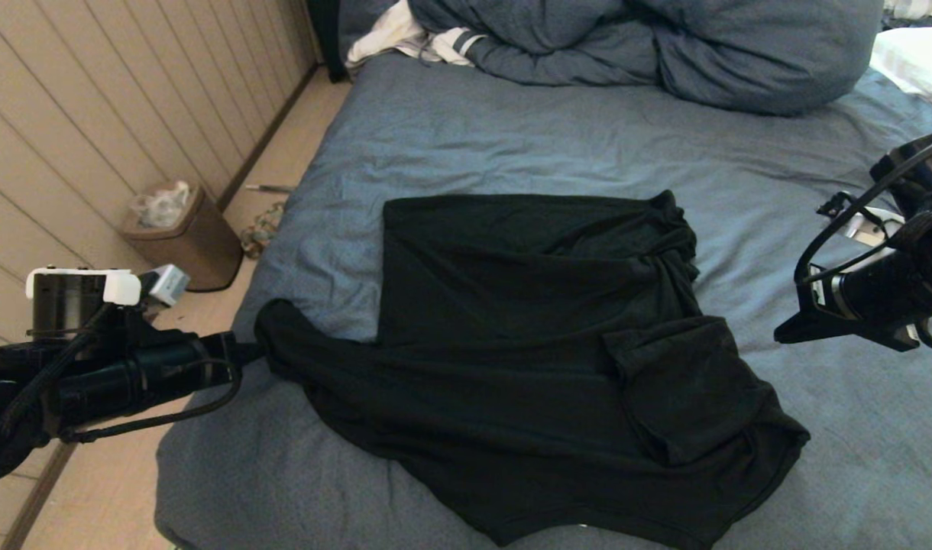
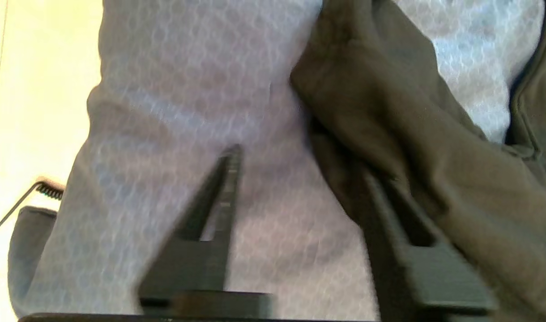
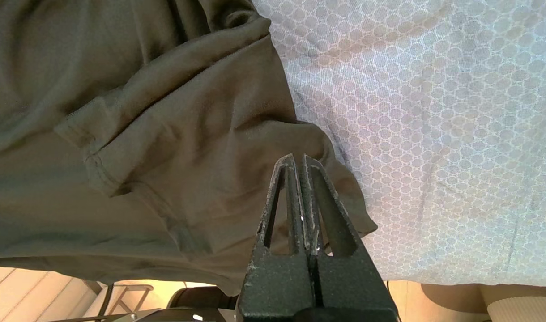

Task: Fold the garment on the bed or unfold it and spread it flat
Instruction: Fold the black T-shirt

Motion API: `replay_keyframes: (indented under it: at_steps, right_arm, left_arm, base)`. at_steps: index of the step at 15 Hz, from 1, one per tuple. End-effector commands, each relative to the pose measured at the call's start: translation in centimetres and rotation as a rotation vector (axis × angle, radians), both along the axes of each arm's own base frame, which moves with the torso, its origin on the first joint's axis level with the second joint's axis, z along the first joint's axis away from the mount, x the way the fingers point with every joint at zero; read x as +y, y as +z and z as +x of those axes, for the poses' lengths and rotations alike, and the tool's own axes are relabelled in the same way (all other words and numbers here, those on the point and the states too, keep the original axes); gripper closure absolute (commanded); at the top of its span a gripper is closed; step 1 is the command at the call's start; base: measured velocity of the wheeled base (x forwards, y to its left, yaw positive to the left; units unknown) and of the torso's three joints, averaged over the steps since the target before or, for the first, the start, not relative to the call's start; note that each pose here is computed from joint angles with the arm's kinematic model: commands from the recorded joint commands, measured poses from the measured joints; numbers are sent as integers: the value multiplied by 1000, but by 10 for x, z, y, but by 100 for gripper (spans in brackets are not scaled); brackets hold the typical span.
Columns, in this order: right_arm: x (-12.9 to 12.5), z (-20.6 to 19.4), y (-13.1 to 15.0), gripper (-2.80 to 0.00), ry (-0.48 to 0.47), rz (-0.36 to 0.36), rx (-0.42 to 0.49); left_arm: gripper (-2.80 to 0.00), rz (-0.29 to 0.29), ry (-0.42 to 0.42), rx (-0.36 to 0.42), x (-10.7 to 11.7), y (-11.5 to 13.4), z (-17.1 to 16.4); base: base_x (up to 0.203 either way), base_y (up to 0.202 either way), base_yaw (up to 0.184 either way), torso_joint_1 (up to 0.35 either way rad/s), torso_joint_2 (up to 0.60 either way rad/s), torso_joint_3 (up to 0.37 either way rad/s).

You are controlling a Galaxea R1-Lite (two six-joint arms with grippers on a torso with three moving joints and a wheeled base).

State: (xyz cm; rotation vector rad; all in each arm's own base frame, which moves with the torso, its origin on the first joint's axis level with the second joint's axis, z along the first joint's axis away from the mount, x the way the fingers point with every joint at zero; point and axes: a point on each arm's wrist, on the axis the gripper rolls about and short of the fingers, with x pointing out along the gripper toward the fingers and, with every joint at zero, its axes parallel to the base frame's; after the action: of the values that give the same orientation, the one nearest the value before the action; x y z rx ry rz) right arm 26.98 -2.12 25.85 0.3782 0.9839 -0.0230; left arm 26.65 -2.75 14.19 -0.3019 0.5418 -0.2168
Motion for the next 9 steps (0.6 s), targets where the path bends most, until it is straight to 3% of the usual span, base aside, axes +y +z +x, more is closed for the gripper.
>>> replay_keyframes:
  at_steps: [1,9]
  right_arm:
    - [0,0,0,0,0,2,2]
    - [-1,4,-4,0,-3,3,9]
  left_arm:
    - [-280,-9,-9,12,-4,-3,7]
    - [-280,-54,-57,-6,-33,3,25]
  base:
    - [0,0,0,0,0,0]
    - [0,0,0,0,0,0]
